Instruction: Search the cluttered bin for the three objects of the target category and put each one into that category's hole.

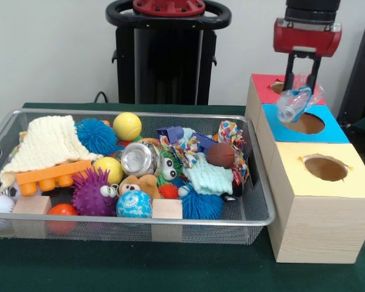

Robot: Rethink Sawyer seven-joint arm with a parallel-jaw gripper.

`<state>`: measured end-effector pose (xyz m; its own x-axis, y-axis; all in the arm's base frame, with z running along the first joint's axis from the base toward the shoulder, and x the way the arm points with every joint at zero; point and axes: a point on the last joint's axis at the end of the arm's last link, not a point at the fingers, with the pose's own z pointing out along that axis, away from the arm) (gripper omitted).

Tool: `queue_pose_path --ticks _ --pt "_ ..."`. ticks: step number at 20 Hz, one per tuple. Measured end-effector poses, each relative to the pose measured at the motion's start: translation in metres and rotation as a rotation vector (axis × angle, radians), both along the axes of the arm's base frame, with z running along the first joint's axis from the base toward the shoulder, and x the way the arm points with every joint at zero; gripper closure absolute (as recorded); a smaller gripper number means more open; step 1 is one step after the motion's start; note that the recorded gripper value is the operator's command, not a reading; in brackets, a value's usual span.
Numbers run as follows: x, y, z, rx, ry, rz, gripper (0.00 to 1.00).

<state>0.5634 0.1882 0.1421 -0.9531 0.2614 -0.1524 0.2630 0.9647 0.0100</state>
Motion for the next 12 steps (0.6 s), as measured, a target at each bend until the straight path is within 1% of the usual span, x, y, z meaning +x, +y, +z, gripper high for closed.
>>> queue_pose_path --ticks 4,8,9,12 --pt "-0.004 -0.008 -0.01 -0.009 0.0 -0.013 1.0" --pt "-0.008 -0.019 -0.028 -0.027 -0.018 -0.032 1.0" --pt "-0.008 -0.02 -0.029 -0.028 -0.02 -0.033 1.0" --pt "-0.006 -0.019 -0.03 -0.032 -0.05 -0.031 1.0"
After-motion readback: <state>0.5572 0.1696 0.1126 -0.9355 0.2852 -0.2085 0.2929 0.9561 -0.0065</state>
